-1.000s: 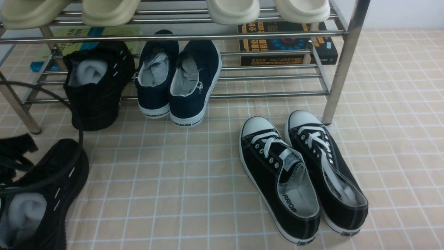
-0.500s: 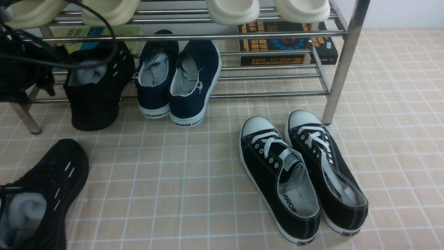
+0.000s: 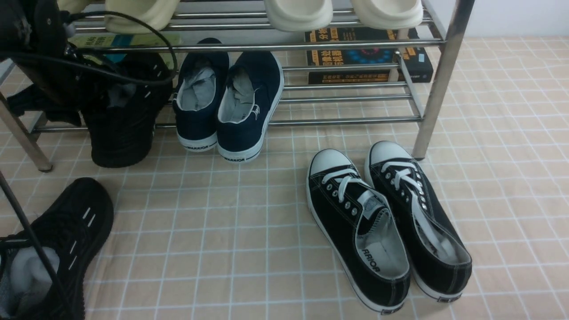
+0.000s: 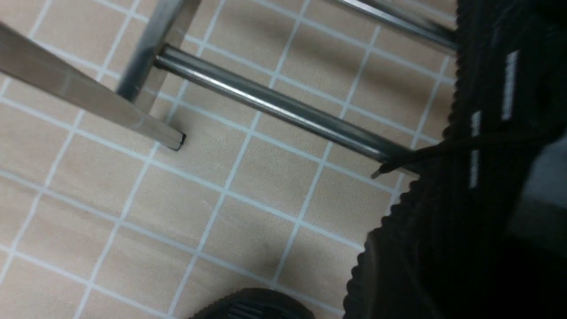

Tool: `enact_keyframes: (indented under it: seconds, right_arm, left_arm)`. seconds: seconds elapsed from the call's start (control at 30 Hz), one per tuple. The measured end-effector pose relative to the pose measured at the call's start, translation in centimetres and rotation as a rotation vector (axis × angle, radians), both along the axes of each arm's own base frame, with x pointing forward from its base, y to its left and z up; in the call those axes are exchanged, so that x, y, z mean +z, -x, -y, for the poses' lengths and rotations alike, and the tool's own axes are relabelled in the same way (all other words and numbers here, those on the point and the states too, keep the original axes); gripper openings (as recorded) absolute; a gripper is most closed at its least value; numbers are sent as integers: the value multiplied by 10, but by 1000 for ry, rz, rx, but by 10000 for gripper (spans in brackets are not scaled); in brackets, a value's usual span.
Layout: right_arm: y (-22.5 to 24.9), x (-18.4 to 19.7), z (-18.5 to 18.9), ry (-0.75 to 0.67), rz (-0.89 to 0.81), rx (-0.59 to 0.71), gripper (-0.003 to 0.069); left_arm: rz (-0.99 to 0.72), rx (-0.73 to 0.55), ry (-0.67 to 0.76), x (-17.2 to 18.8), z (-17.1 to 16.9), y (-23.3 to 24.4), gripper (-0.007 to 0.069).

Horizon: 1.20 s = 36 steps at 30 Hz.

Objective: Take the shoes off the shelf from the light coffee tablecloth by hand.
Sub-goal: 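Grasp the leftmost shoe on the bottom shelf of the shoe rack with the left gripper, then set the held shoe down on the floor in front of the rack with the left gripper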

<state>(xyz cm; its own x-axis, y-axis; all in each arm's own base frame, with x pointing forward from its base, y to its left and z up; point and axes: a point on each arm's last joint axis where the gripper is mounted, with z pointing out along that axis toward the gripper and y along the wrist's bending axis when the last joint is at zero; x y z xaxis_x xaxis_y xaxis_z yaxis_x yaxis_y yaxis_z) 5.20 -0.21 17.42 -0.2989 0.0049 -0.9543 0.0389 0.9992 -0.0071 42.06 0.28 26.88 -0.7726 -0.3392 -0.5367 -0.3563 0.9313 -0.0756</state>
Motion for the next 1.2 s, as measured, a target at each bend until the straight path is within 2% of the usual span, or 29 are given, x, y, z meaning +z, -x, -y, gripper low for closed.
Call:
enact_keyframes:
  seconds: [0.07, 0.1, 0.2, 0.4, 0.57, 0.7, 0.93, 1.03, 1.2]
  right_arm:
    - [0, 0, 0, 0, 0, 0, 240]
    - [0, 0, 0, 6, 0, 0, 240]
    - [0, 0, 0, 0, 0, 0, 240]
    - [0, 0, 0, 0, 0, 0, 240]
    - [0, 0, 0, 6, 0, 0, 240]
    - [0, 0, 0, 0, 0, 0, 240]
    - [0, 0, 0, 0, 0, 0, 240]
    - [0, 0, 0, 0, 0, 0, 240]
    - [0, 0, 0, 0, 0, 0, 240]
  left_arm:
    - [-21, 2, 0, -3, 0, 0, 208]
    - [-32, 5, -1, -3, 0, 1, 120]
    - [-64, 0, -11, -3, 0, 4, 25]
    - [-140, -4, -19, 20, -1, 27, 13]
    - [-201, 2, 10, 61, 0, 71, 13]
    - [-203, -8, 68, 66, 4, 98, 13]
    - [-210, 1, 201, 32, 14, 136, 15]
    - [-264, 42, 243, -3, 16, 155, 15]
    - [-320, 76, 276, -37, 17, 170, 15]
